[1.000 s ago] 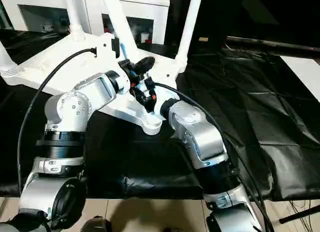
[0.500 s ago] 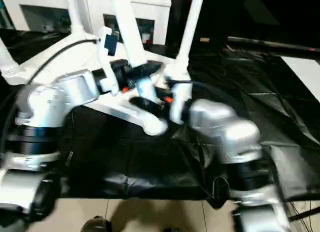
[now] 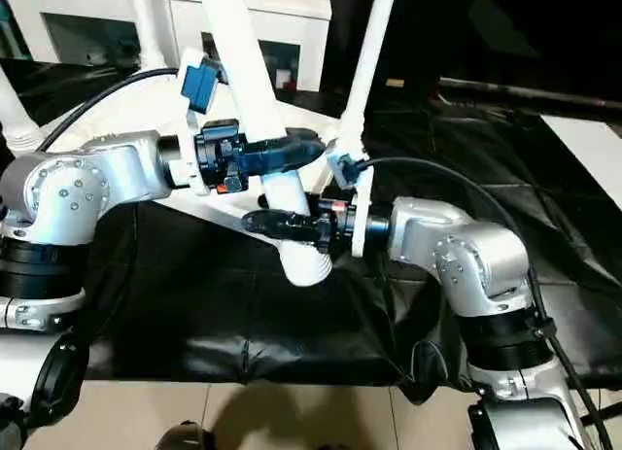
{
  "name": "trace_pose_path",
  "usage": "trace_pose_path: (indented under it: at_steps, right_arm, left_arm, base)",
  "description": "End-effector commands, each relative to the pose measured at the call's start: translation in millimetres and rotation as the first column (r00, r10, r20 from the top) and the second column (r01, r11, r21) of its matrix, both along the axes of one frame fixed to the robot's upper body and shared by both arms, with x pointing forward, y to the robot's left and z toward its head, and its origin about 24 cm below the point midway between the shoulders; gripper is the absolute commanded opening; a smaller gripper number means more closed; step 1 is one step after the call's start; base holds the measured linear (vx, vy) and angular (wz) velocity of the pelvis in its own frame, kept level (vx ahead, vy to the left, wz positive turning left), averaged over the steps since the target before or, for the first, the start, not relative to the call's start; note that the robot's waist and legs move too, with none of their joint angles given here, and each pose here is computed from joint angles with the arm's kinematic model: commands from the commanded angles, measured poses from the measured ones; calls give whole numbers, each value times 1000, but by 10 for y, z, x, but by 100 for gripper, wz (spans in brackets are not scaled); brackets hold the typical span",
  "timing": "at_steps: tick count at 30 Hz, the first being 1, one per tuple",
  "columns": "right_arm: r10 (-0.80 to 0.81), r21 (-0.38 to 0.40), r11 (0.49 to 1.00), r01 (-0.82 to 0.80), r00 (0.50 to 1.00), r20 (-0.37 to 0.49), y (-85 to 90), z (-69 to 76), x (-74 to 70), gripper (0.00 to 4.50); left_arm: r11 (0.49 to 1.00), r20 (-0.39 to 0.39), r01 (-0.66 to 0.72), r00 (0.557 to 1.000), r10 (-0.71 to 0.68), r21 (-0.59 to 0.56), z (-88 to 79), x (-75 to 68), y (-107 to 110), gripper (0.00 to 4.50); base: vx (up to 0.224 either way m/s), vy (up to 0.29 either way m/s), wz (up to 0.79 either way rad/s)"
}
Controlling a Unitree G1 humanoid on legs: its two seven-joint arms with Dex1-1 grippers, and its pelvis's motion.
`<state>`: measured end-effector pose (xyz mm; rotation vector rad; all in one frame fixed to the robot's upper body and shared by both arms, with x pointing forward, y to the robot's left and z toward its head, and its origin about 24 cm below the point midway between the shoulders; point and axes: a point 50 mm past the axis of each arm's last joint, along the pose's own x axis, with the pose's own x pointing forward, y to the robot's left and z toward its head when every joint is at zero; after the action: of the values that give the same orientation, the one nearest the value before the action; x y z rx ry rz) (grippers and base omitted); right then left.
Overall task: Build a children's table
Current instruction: Pick table leg
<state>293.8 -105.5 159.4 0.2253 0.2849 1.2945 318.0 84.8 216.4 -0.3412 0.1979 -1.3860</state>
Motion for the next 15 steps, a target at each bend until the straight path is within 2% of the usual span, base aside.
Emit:
trace_pose_path:
  at_steps: [1, 3, 5, 6, 8, 15]
  right_arm:
    - [-161, -39, 986, 160, 987, -29, -202, -58, 130, 196]
    - [-190, -30, 982, 189, 981, -28, -210, -56, 148, 194]
    - [-201, -27, 979, 200, 979, -28, -214, -58, 156, 192]
    - [-217, -24, 976, 217, 976, -32, -223, -67, 166, 191]
    - [-223, -22, 975, 222, 974, -35, -230, -73, 169, 190]
    - [-236, -17, 972, 236, 971, -45, -244, -96, 183, 189]
  left_arm:
    - [996, 30, 86, 996, -86, -17, 33, -83, -88, 188]
    - [996, -36, -72, 997, 70, -56, 51, 82, -81, 258]
    - [991, -63, -119, 991, 114, -69, 58, 135, -72, 267]
    - [980, -50, -189, 981, 186, -65, 85, 201, -45, 276]
    - [972, -34, -227, 974, 225, -65, 109, 234, -31, 285]
    - [951, -53, -296, 955, 293, -88, 162, 339, 90, 300]
  base:
    - [0, 0, 0]
    - [0, 0, 0]
    - [0, 0, 0]
    - [0, 0, 0]
    - [0, 0, 0]
    - [0, 0, 0]
